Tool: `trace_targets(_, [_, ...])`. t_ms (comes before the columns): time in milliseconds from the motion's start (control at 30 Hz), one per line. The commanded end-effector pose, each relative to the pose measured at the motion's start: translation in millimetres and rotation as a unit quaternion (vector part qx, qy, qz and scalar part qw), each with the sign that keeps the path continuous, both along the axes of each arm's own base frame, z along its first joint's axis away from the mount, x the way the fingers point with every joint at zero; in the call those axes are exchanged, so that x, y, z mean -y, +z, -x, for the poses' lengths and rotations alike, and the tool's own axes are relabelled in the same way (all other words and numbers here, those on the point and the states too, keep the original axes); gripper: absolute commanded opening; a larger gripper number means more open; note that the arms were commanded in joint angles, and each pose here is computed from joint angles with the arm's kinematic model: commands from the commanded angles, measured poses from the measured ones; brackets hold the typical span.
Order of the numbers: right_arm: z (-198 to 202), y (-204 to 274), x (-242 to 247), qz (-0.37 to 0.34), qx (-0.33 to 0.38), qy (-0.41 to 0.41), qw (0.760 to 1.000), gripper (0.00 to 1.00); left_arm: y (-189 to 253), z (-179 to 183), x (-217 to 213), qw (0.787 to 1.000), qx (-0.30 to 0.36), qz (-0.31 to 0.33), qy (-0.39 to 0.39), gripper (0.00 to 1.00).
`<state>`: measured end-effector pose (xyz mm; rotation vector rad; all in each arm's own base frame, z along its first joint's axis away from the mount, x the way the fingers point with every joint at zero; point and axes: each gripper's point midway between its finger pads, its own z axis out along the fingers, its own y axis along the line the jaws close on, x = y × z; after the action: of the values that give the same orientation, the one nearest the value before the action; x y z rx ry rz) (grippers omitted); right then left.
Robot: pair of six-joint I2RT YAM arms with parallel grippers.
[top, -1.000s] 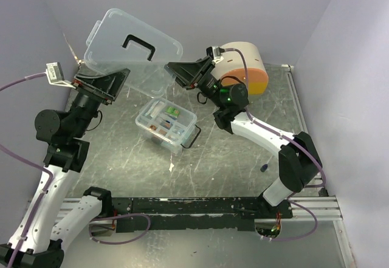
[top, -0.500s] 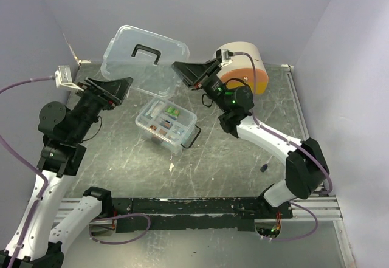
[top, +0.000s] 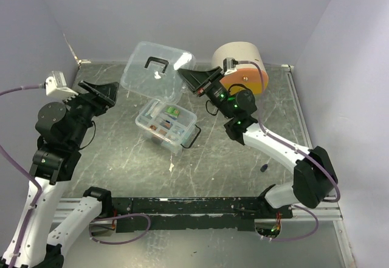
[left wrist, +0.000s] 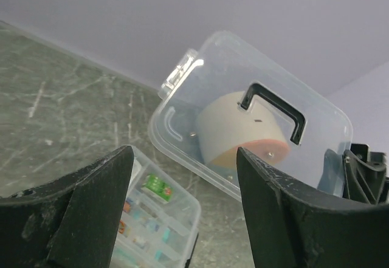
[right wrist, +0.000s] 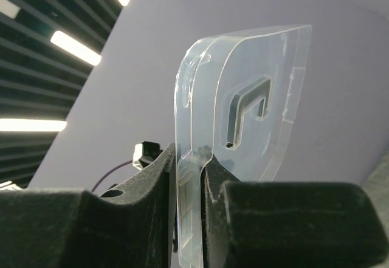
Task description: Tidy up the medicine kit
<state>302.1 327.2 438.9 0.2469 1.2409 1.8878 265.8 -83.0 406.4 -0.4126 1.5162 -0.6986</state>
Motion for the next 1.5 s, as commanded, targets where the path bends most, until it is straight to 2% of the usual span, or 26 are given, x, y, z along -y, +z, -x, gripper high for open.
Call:
trace_targets(0, [-3, -3, 17, 0.022, -0.002, -0.052, 0.998, 0.16, -16, -3, -24, 0.997, -0.019, -0.035, 0.061, 0.79])
trace_targets(167, [-5, -20, 31, 0.059, -0.020, -0.097, 0.993, 0.16, -50, -27, -8, 0.992, -0.088, -0.085, 0.026, 0.82])
trace_targets(333, [-2, -32, 53, 0.097, -0.027, -0.147, 0.984, 0.16, -105, -58, 10, 0.971, -0.194, -0.138, -0.020, 0.86])
trace_targets(600, [10, -38, 78, 0.139, -0.012, -0.194, 0.971, 0.16, -186, -88, 50, 0.946, -0.281, -0.118, -0.114, 0.89])
trace_targets(800, [18, -40, 84, 0.153, -0.002, -0.198, 0.968, 0.16, -230, -93, 53, 0.929, -0.331, -0.113, -0.125, 0.87])
trace_targets(1067, [22, -49, 83, 0.166, -0.004, -0.190, 0.968, 0.16, -266, -85, 55, 0.903, -0.387, -0.122, -0.144, 0.84])
trace_targets(1467, [20, -71, 82, 0.191, -0.037, -0.183, 0.964, 0.16, -276, -57, 83, 0.881, -0.393, -0.090, -0.249, 0.76])
